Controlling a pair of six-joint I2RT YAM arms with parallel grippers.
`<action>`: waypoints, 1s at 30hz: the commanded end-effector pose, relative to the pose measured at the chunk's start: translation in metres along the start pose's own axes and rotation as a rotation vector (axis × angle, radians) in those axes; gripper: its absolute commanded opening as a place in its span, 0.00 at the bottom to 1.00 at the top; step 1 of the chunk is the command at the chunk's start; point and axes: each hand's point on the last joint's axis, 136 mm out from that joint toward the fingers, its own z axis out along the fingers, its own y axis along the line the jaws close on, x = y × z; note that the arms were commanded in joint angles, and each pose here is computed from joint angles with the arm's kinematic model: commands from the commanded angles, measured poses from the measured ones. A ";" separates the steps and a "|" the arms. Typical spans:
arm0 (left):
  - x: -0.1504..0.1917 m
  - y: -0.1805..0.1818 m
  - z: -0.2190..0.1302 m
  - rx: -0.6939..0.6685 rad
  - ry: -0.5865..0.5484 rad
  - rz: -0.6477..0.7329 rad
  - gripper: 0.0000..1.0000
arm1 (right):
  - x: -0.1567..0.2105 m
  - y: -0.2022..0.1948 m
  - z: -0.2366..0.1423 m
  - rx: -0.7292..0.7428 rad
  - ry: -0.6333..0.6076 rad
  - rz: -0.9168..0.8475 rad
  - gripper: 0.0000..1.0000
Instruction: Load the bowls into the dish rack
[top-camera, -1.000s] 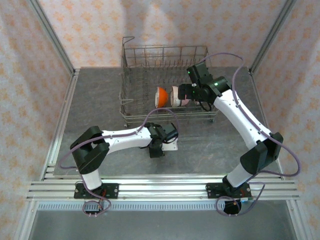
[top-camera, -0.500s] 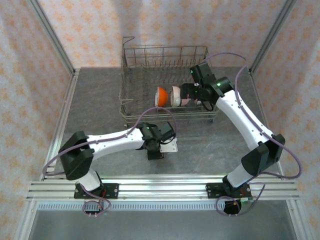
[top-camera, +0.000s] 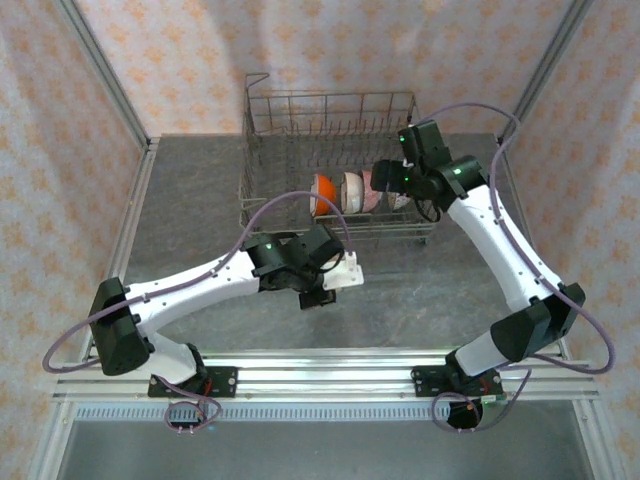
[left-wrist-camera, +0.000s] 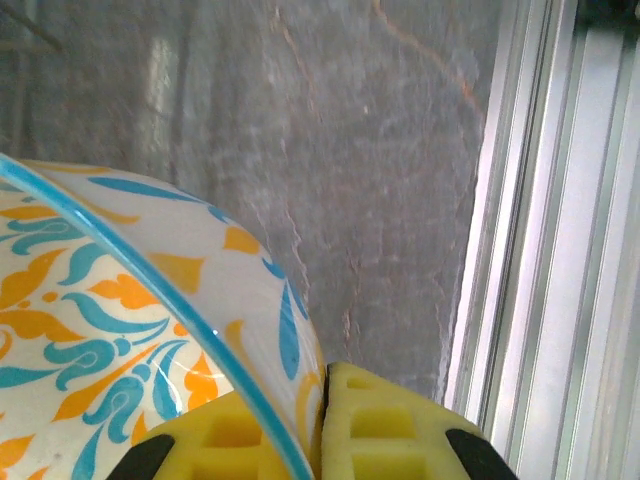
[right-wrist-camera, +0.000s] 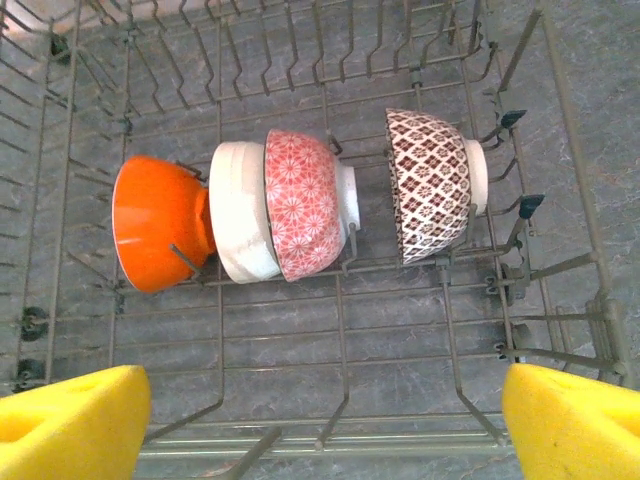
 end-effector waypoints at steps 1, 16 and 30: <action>-0.043 0.014 -0.039 -0.042 -0.181 -0.022 0.00 | -0.008 -0.002 -0.019 -0.052 -0.037 0.061 0.91; -0.135 0.095 -0.106 -0.171 -0.593 -0.104 0.00 | -0.056 0.042 -0.080 -0.365 -0.140 0.174 1.00; -0.148 0.162 -0.122 -0.138 -0.790 -0.245 0.00 | -0.064 0.080 -0.075 -0.531 -0.048 0.176 0.99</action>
